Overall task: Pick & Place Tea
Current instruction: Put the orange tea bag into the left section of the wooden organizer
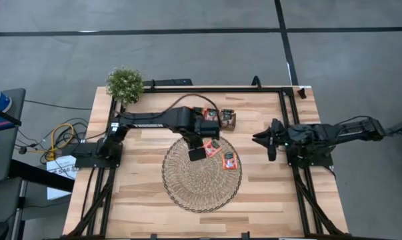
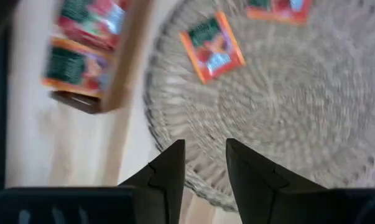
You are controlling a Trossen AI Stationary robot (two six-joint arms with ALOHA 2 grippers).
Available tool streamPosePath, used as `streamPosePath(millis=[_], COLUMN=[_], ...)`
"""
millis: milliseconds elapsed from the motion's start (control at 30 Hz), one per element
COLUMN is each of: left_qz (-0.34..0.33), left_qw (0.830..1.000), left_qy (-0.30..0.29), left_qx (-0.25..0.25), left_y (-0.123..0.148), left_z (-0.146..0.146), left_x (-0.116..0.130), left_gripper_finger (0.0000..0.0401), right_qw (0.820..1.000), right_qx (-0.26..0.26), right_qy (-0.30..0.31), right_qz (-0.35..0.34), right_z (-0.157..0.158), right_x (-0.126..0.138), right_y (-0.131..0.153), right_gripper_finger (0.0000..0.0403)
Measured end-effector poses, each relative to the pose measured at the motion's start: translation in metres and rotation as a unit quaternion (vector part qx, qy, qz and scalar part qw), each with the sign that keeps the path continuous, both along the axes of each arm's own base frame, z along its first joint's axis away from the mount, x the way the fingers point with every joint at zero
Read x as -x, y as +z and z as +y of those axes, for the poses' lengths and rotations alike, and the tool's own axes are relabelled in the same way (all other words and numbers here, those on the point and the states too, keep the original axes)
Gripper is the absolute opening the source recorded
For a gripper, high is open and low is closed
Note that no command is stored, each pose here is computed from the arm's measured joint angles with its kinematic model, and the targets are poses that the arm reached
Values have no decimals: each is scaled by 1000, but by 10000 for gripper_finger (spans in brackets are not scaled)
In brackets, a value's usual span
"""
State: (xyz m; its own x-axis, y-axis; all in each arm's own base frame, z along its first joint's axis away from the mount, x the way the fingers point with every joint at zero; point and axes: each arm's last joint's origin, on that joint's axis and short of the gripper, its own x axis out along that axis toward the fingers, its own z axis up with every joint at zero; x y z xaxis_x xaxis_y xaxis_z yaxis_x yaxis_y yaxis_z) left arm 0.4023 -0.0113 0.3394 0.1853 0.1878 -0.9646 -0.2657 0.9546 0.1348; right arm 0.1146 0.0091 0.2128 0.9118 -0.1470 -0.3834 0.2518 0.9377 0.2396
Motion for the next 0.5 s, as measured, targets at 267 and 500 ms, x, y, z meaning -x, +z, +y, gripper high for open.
streamPosePath(millis=[267, 500], left_qz=[-57, -79], left_qw=[997, 994], left_qy=[49, 59], left_qx=[-31, -38], left_y=[38, 58], left_z=[17, 40], left_x=[26, 43], left_gripper_finger=[110, 110], right_qw=[995, 991], right_qx=[76, 94], right_qy=[32, 50], right_qz=[57, 82], right_z=[5, 10], right_x=[-33, -63], right_y=[26, 45], right_gripper_finger=[77, 77])
